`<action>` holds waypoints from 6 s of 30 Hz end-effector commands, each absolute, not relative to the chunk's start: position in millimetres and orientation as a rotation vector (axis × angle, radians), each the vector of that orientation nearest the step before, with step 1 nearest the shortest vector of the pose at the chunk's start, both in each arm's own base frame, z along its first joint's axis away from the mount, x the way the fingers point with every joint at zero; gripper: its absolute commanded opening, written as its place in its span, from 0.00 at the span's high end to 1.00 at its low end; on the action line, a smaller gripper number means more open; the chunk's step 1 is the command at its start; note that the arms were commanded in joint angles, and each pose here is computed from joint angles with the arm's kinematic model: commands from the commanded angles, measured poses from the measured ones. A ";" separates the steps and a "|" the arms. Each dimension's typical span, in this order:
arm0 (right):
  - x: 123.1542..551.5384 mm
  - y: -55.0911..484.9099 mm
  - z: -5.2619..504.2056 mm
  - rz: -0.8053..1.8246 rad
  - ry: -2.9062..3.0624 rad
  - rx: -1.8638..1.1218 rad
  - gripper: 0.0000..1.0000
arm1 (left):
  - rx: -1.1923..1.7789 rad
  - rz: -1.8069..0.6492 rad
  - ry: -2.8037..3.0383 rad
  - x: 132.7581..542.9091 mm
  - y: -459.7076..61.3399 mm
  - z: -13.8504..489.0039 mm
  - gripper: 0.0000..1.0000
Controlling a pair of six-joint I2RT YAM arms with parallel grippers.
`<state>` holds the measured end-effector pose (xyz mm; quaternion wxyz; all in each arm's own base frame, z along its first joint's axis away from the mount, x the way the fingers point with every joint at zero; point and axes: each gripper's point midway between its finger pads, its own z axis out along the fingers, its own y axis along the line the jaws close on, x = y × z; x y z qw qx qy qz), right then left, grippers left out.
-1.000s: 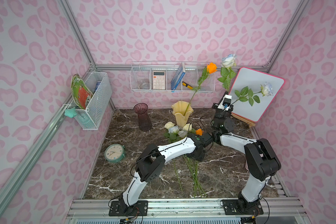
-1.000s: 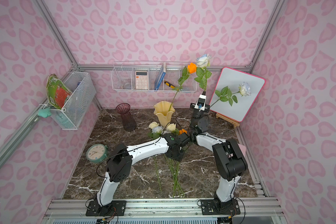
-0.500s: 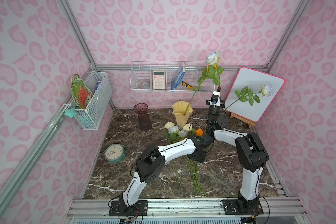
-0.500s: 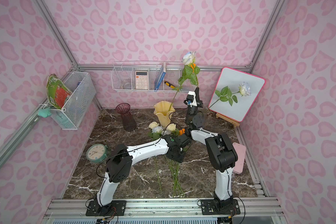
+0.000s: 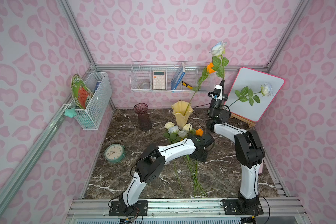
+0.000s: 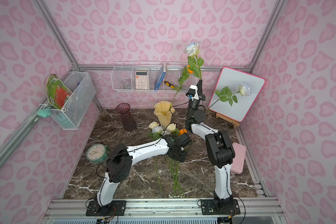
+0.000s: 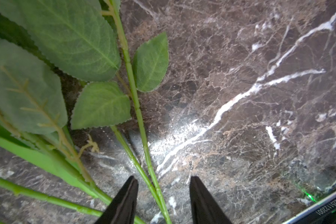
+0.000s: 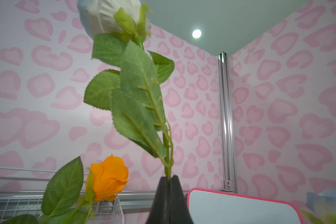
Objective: Arrange the flowers in different vases according to their colors
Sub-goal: Insert the flower into the vase, then pick up the flower at the center of the board.
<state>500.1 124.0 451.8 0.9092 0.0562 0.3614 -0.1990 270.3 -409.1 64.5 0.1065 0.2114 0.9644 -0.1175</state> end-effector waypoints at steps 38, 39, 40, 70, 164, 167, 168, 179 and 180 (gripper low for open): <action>483.7 103.3 416.7 -0.434 0.694 0.240 0.28 | 0.642 -0.320 2.847 269.0 -400.9 64.2 0.52; 482.4 103.3 417.5 -0.433 0.694 0.240 0.27 | 0.642 -0.317 2.848 268.6 -399.9 64.1 0.51; 481.0 103.0 418.5 -0.425 0.694 0.245 0.27 | 0.644 -0.316 2.847 267.7 -399.6 64.3 0.51; 363.6 173.2 478.3 -0.303 0.651 0.110 0.23 | 0.631 -0.292 2.750 262.1 -388.3 90.1 0.51; 299.9 63.2 546.3 -0.176 1.231 0.142 0.32 | 0.710 -0.047 2.755 296.2 -409.4 53.3 1.00; 304.9 60.9 550.8 -0.163 1.260 0.140 0.32 | 0.693 -0.107 2.716 297.8 -414.8 75.1 1.00; 307.9 60.9 549.7 -0.161 1.276 0.133 0.31 | 0.688 -0.136 2.701 297.7 -416.8 84.6 1.00; 347.0 43.0 543.4 0.106 1.537 0.128 0.28 | 0.631 -0.348 2.436 284.0 -405.0 208.1 1.00; 349.9 42.9 541.4 0.152 1.567 0.128 0.28 | 0.629 -0.365 2.412 282.1 -402.0 216.6 1.00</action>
